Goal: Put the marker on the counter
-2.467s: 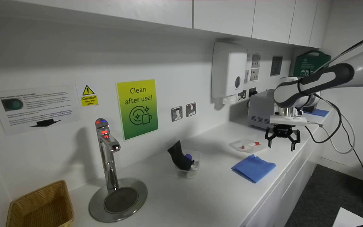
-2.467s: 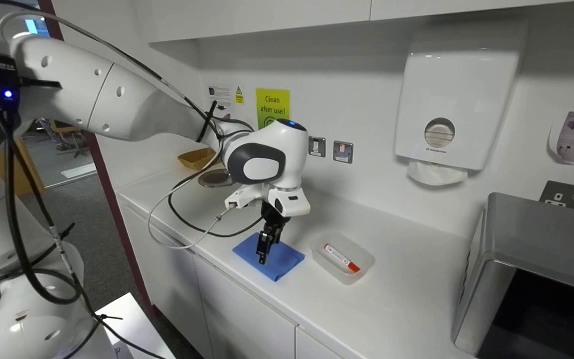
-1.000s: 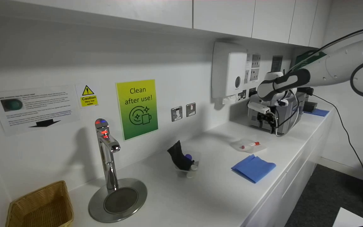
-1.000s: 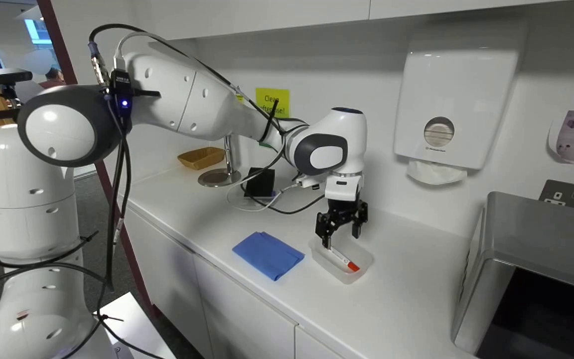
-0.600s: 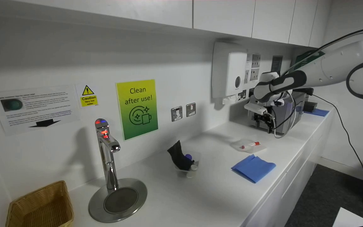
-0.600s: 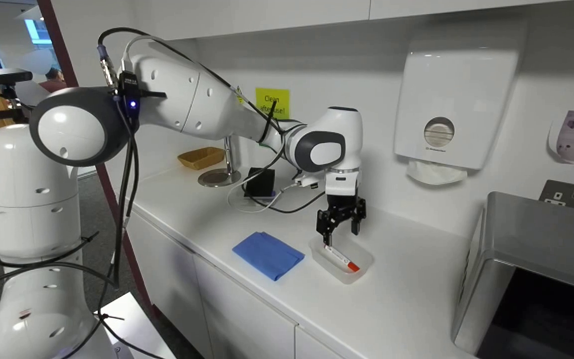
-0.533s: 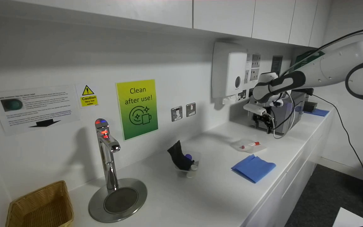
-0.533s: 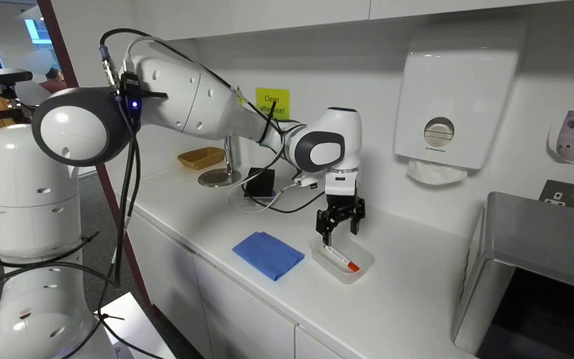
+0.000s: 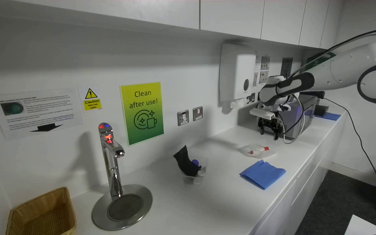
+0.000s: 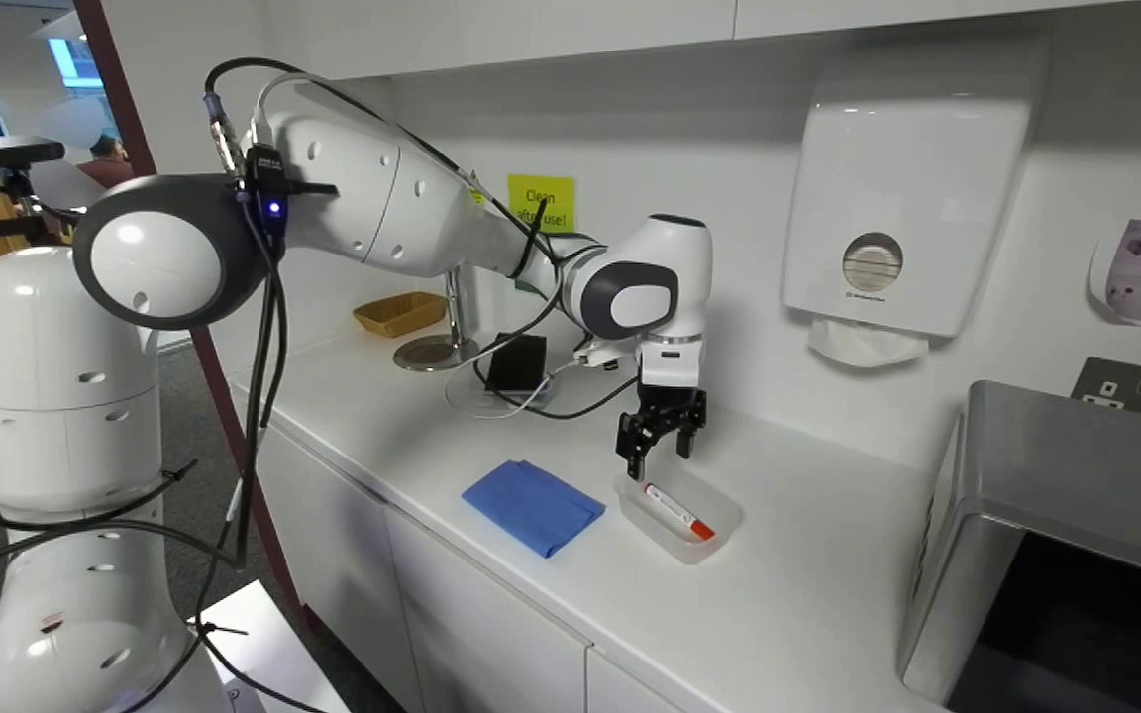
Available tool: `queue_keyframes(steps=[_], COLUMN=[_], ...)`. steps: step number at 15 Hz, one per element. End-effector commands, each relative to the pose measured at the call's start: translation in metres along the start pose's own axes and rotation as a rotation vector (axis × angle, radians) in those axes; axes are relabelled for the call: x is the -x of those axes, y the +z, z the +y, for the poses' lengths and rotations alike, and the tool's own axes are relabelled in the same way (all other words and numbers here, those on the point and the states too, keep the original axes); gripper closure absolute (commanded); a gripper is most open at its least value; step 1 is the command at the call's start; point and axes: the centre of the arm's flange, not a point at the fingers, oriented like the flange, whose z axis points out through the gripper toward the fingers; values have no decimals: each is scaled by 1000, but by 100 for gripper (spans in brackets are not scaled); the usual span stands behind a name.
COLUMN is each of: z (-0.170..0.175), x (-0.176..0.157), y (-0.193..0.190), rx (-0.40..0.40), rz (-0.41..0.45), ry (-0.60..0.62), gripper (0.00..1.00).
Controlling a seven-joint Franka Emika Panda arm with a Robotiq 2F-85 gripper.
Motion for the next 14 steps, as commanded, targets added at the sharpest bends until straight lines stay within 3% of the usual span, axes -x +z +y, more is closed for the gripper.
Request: queue_keyframes(steps=[1, 9, 11, 14], z=[0, -7, -9, -12], x=[0, 4, 6, 9], y=[0, 15, 20, 24], rx=[0, 18, 26, 33], rz=[0, 9, 13, 19], ry=[0, 22, 27, 37], gripper=[0, 0, 26, 35])
